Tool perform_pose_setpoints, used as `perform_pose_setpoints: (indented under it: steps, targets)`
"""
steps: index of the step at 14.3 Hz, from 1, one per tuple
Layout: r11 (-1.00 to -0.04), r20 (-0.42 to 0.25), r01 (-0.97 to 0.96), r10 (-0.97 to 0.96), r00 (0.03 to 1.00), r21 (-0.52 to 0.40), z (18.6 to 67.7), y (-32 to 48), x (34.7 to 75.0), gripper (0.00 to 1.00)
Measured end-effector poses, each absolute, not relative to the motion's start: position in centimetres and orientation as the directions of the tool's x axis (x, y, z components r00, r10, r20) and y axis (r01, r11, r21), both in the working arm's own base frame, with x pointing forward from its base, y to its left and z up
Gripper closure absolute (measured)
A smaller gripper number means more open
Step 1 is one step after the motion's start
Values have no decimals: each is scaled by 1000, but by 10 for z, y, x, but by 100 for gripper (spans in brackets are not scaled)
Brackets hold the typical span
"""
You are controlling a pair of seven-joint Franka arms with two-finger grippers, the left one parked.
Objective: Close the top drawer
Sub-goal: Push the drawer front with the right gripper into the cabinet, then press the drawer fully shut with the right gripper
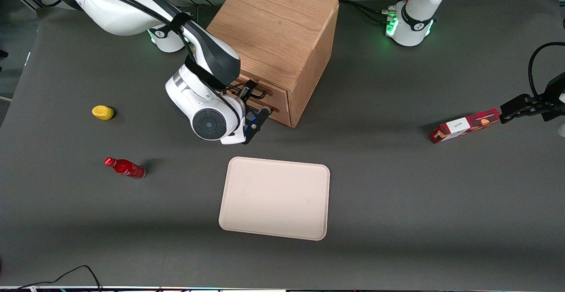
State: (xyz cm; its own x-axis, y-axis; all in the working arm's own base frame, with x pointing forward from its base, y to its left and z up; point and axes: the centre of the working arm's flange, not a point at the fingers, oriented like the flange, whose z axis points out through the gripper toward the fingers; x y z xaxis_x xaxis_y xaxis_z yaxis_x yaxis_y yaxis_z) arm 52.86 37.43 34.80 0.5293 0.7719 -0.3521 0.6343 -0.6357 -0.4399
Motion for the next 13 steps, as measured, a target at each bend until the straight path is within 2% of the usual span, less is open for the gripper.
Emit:
perform_pose_setpoints:
  steps: [13]
  targets:
    - [-650,-359,630,760,541,-425,350,375,527,0]
